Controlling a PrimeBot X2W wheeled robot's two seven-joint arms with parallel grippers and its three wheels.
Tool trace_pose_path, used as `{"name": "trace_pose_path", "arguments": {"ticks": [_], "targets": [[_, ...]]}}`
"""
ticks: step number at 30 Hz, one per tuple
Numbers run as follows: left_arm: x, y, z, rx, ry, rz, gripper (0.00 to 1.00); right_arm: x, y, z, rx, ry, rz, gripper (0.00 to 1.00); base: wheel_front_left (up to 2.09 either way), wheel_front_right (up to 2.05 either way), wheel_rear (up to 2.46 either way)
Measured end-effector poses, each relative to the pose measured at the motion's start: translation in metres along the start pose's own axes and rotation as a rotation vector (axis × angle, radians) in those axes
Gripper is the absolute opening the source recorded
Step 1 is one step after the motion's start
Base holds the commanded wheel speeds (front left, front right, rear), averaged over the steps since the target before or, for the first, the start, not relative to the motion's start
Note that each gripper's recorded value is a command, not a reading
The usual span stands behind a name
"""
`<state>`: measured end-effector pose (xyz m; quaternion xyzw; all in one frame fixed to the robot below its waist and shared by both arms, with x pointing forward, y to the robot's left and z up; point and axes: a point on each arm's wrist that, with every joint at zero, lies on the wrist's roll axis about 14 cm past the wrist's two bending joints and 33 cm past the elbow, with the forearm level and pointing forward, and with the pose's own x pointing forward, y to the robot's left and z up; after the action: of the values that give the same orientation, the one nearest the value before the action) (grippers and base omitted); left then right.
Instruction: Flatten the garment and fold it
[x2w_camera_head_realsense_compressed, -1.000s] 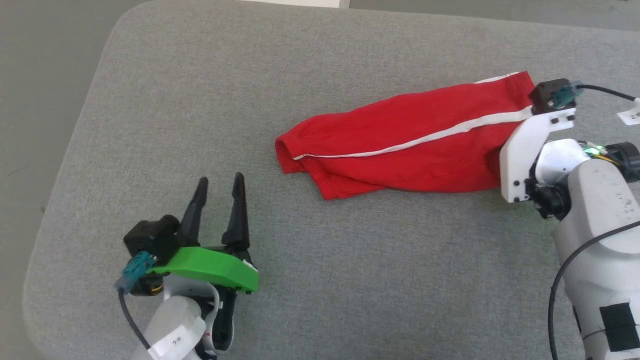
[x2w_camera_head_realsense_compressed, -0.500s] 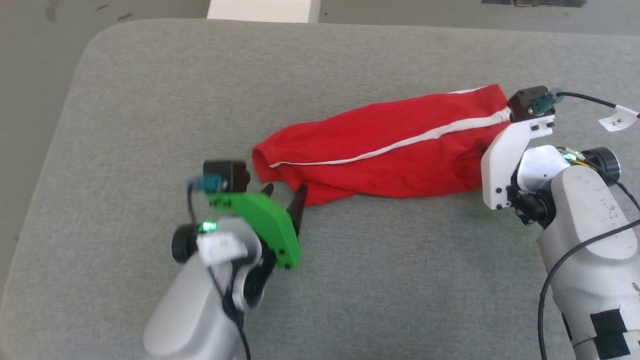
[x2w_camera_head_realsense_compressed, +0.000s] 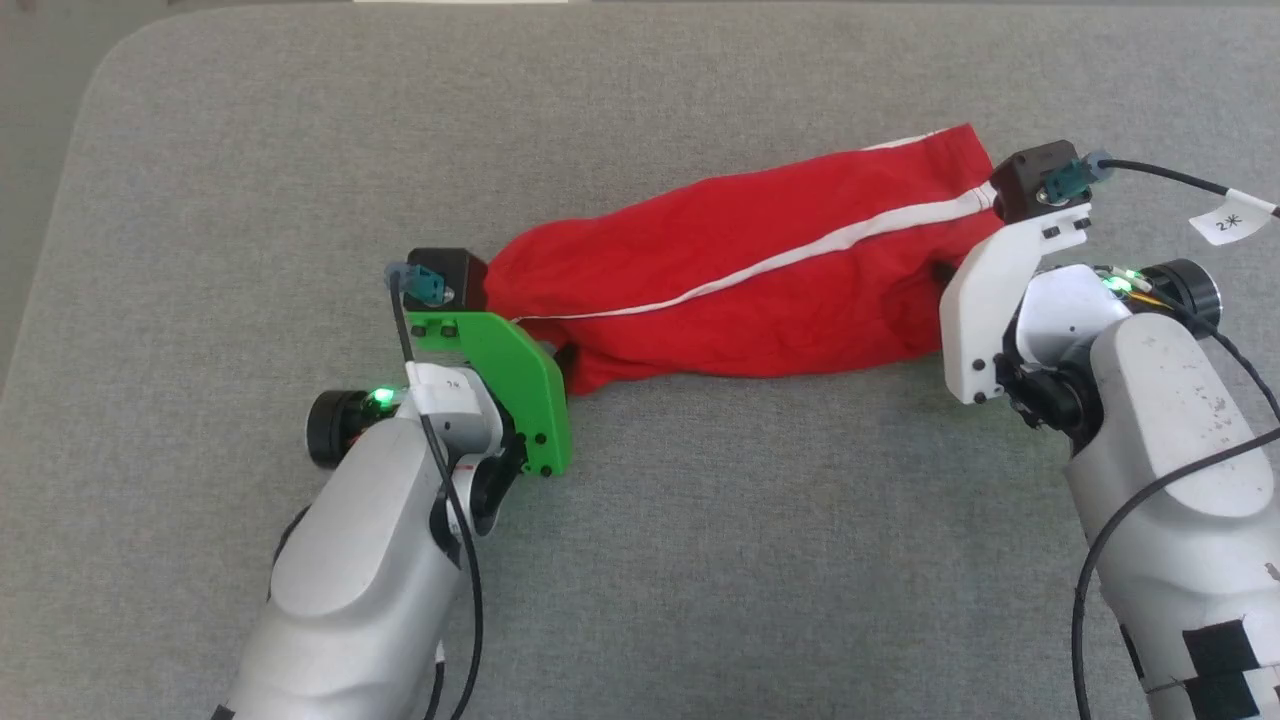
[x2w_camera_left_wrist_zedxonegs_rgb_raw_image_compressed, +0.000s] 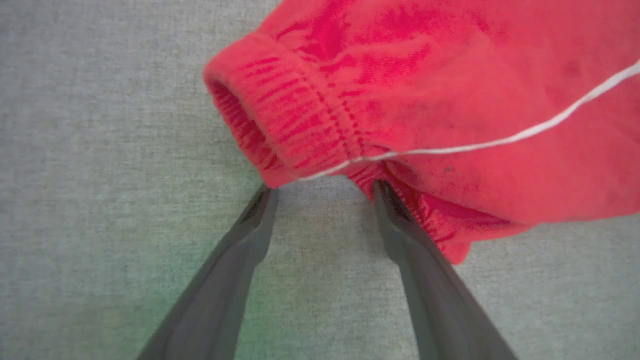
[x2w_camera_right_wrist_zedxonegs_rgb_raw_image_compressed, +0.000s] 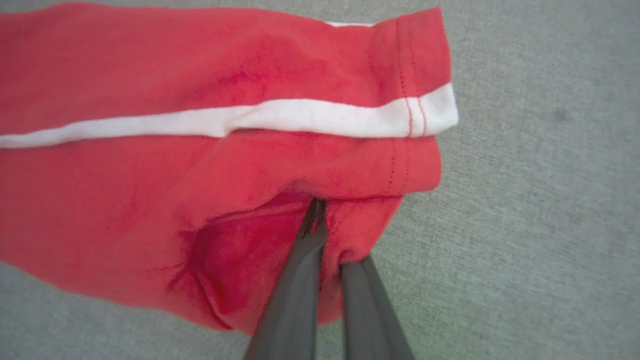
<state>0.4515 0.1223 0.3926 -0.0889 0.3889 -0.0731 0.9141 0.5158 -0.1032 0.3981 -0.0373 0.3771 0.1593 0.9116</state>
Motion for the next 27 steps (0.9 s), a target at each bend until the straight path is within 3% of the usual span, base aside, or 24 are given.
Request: {"name": "trace_pose_path", "arguments": {"ticks": [2, 4, 5, 11, 22, 27], "targets": [[0.004, -0.005, 0.0, -0.004, -0.004, -0.026, 1.0, 0.001, -0.002, -0.004, 0.005, 0.009, -0.002, 0.0, 0.0, 0.0, 0.0], [0.006, -0.011, 0.001, -0.003, -0.018, -0.054, 0.29, 0.002, -0.003, -0.008, 0.006, 0.019, -0.003, 0.0, 0.0, 0.0, 0.0], [0.006, -0.013, 0.001, -0.008, -0.022, -0.067, 0.0, 0.002, -0.003, -0.009, 0.007, 0.019, -0.003, 0.0, 0.0, 0.0, 0.0], [0.005, -0.029, 0.001, -0.035, -0.043, -0.13, 0.0, -0.003, -0.004, -0.013, 0.018, 0.021, -0.004, 0.0, 0.0, 0.0, 0.0], [-0.031, -0.008, 0.023, -0.116, -0.175, -0.107, 0.0, -0.036, -0.007, -0.025, 0.097, -0.03, -0.008, 0.0, 0.0, 0.0, 0.0], [-0.056, -0.008, 0.006, -0.143, -0.171, -0.105, 0.0, -0.061, -0.006, -0.046, 0.135, -0.027, -0.013, 0.0, 0.0, 0.0, 0.0]]}}
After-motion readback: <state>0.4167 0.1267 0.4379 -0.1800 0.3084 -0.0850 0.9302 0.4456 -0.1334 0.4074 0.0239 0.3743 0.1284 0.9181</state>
